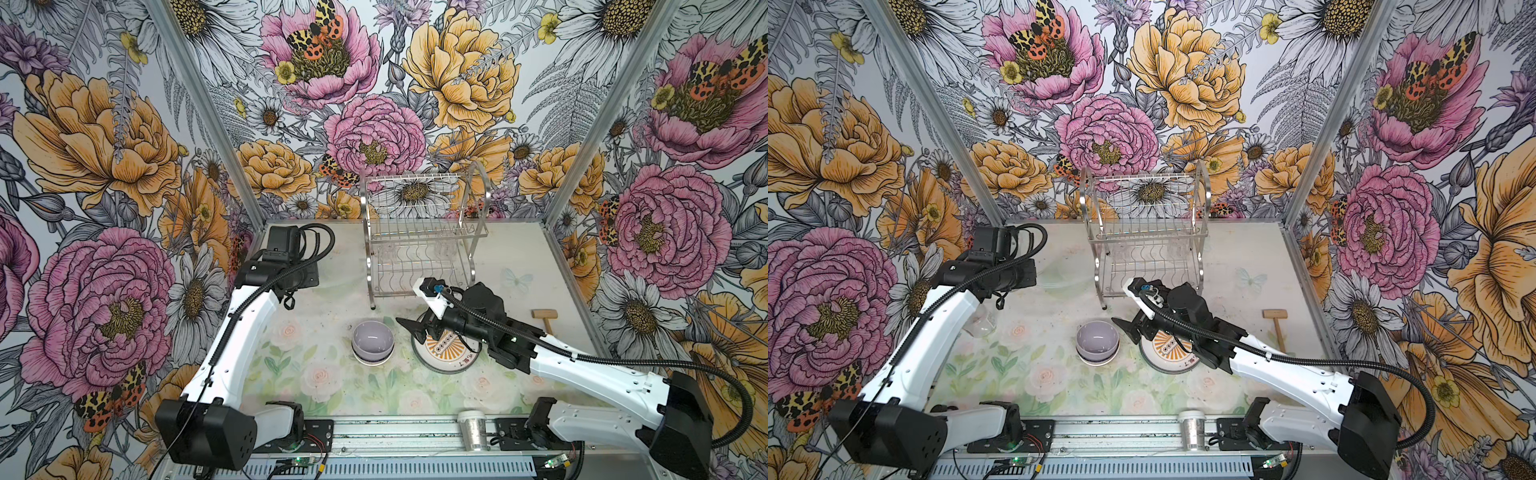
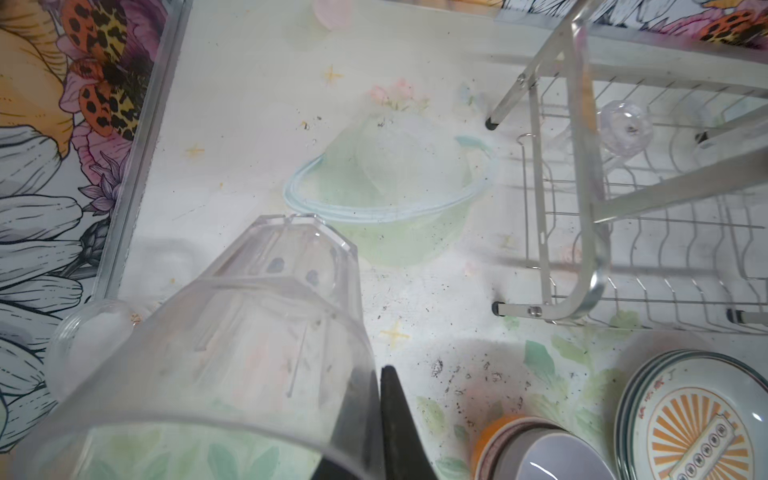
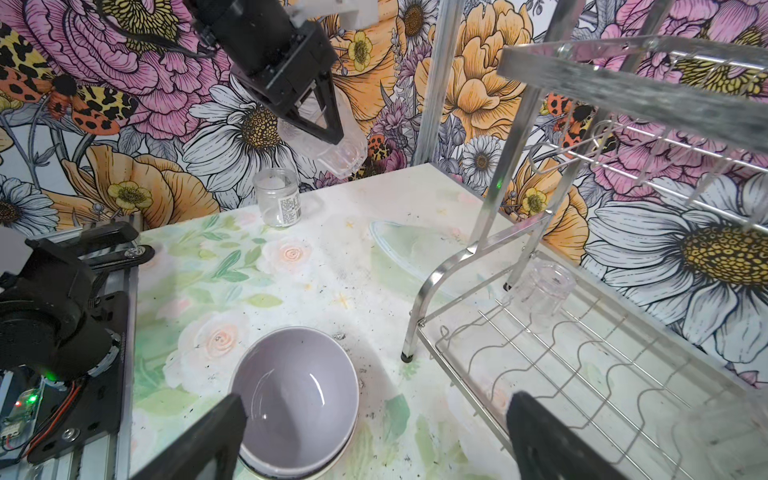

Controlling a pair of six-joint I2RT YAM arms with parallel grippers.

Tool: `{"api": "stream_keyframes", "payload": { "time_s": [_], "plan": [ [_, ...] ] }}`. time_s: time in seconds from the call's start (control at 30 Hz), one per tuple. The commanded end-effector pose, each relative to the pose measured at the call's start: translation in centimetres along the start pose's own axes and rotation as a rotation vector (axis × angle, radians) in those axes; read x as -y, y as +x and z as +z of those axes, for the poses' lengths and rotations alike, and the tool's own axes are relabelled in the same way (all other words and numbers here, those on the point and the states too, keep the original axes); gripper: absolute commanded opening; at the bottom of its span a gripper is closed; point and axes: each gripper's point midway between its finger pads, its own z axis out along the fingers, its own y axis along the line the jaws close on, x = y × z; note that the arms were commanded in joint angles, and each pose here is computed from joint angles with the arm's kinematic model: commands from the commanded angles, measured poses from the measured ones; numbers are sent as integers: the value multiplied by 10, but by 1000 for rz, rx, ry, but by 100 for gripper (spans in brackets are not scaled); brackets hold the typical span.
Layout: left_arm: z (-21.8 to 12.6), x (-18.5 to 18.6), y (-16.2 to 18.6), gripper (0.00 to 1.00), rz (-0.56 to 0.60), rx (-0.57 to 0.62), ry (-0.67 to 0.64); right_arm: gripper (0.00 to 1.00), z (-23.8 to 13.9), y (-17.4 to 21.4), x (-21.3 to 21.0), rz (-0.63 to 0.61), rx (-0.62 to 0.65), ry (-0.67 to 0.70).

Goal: Unload the mixed dishes from the dish rack
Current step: 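Carry the clear cup with the left gripper beside the glass jar and lower it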

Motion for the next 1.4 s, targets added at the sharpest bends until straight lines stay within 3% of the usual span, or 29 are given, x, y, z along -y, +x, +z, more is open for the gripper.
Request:
{"api": "stream_keyframes", "payload": {
  "time_s": [0.0,0.23,0.6,0.9,1.37],
  "plan": [
    [11,-1,-12,0,65,-29,33,100,-1,-16,2,-21,40,20],
    [71,-27,-10,0,157,-191,-73,100,-4,-9,8,-47,15,56],
    [135,-63,-9,0,114,-325,-113,100,-8,-7,0,-52,25,16],
    [152,-74,1,0,148,-377,-167,100,-4,-6,1,-54,21,21],
    [171,-70,1,0,158,-402,-136,100,-3,-3,4,-45,4,33]
  ]
}}
